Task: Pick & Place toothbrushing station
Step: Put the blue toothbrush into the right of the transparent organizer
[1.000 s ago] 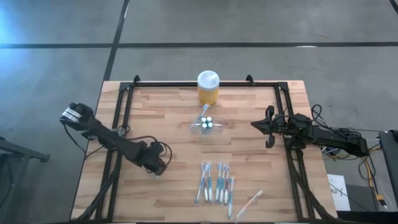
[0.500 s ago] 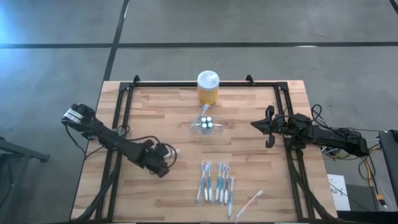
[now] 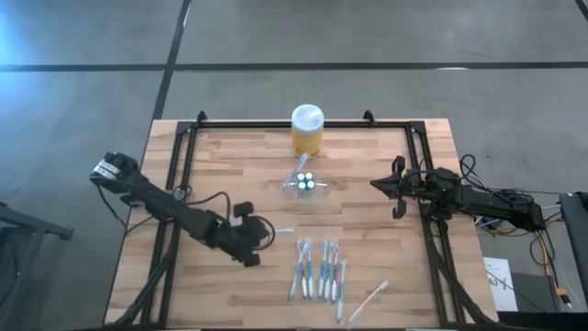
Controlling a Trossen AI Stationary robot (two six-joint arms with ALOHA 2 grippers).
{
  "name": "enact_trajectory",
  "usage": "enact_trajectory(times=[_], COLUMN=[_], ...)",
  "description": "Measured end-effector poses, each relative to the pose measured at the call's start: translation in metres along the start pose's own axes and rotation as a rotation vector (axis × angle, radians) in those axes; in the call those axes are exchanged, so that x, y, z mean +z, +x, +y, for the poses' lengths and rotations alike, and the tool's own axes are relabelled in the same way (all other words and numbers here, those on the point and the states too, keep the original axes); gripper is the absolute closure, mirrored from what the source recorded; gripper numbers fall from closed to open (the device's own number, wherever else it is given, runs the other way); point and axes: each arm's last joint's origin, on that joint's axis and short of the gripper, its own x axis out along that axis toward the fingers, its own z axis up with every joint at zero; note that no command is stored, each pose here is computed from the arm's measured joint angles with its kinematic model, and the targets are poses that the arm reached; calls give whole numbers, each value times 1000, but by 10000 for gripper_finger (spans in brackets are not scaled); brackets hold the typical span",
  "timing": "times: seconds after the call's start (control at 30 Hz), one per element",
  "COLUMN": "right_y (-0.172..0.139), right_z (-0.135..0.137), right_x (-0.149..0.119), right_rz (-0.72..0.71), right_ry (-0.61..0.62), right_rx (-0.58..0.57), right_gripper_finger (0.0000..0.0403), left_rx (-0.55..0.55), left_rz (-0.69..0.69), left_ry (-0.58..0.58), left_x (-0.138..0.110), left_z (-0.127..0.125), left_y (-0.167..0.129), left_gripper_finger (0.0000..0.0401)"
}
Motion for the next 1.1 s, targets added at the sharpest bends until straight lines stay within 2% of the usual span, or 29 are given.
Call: enact_trajectory(times=[0.13, 0.27, 0.4, 0.5, 0.6, 0.7, 0.77, 1.0, 1.1], right_y=[0, 0, 0, 1, 4, 10, 15, 29, 37], right_z=[3, 7, 12, 17, 22, 26, 28, 37, 38], right_x=[2, 7, 10, 14, 17, 17, 16, 19, 17], right_rz=[-12, -55, -81, -121, -156, -164, -166, -255, -225], right_ry=[-3, -17, -15, -16, -10, -3, -14, -72, -126], right_rx=[101, 200, 287, 335, 350, 300, 278, 314, 292], right_gripper_finger=[394, 394, 394, 393, 382, 358, 337, 258, 230], left_rx=[-29, -114, -216, -233, -228, -218, -221, -211, -198], left_rz=[-166, -359, -584, -690, -726, -743, -756, -764, -773], left_ry=[63, 158, 194, 189, 179, 165, 151, 101, 58], left_x=[25, 49, 71, 81, 84, 85, 88, 105, 116], left_z=[12, 20, 27, 31, 34, 36, 34, 28, 26], left_y=[3, 3, -2, -3, 1, 8, 13, 34, 40], left_gripper_finger=[387, 386, 387, 387, 387, 387, 387, 387, 387])
